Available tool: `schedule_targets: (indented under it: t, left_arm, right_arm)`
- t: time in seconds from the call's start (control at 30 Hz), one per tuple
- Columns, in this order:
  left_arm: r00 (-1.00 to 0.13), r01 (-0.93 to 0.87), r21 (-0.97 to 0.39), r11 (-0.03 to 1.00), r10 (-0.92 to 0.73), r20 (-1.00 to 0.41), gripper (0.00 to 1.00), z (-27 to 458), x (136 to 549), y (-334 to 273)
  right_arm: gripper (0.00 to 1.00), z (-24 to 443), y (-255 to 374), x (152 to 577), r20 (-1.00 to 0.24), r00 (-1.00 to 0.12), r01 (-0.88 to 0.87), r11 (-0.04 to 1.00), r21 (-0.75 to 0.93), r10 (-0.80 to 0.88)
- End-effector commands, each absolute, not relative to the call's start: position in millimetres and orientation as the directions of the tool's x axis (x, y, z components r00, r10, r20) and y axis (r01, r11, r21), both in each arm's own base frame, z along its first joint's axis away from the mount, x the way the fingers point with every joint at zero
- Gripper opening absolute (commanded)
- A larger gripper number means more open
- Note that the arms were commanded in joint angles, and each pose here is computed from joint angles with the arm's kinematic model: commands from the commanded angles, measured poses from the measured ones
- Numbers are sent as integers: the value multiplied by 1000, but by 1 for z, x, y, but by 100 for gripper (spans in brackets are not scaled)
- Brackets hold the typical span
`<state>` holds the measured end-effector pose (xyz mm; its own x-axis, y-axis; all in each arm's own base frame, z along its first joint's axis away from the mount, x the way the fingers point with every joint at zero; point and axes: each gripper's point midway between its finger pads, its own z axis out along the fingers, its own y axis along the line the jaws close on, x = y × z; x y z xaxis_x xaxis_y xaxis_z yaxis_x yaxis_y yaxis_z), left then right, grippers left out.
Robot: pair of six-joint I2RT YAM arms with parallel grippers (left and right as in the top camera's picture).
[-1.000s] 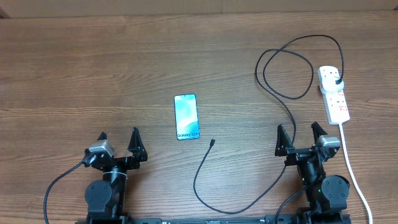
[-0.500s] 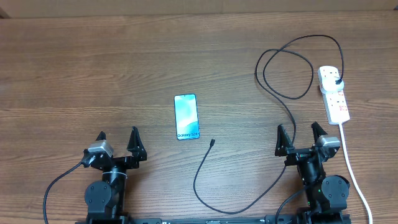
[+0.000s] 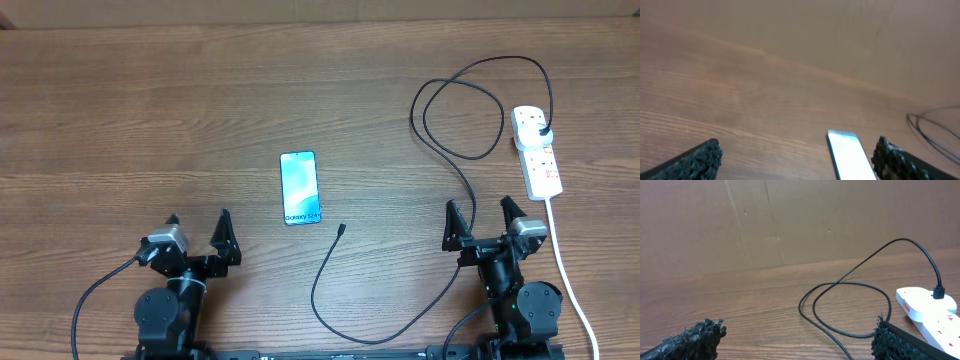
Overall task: Plug charger to phone and switch on socket
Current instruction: 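Move the left gripper over the smartphone and lower onto it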
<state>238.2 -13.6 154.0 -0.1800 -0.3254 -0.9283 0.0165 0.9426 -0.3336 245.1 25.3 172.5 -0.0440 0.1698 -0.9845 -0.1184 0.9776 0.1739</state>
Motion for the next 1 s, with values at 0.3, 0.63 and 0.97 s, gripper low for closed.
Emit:
schedule_targets:
  t: [0.3,0.63,0.97]
  left_arm:
    - [-142,110,-272,956,-255,-956,100,314,202,-25]
    - [-532,394,-380,837,-130,-837,100,376,210,-92]
    - [-736,458,-600,657,-99,-670,100,374,233,-130]
  right_arm:
    - [100,170,24,245,-986,-40,-111,980,166,163]
    - [100,170,24,245,-986,-40,-111,980,166,163]
    - [100,170,24,245,-986,-40,-111,980,166,163]
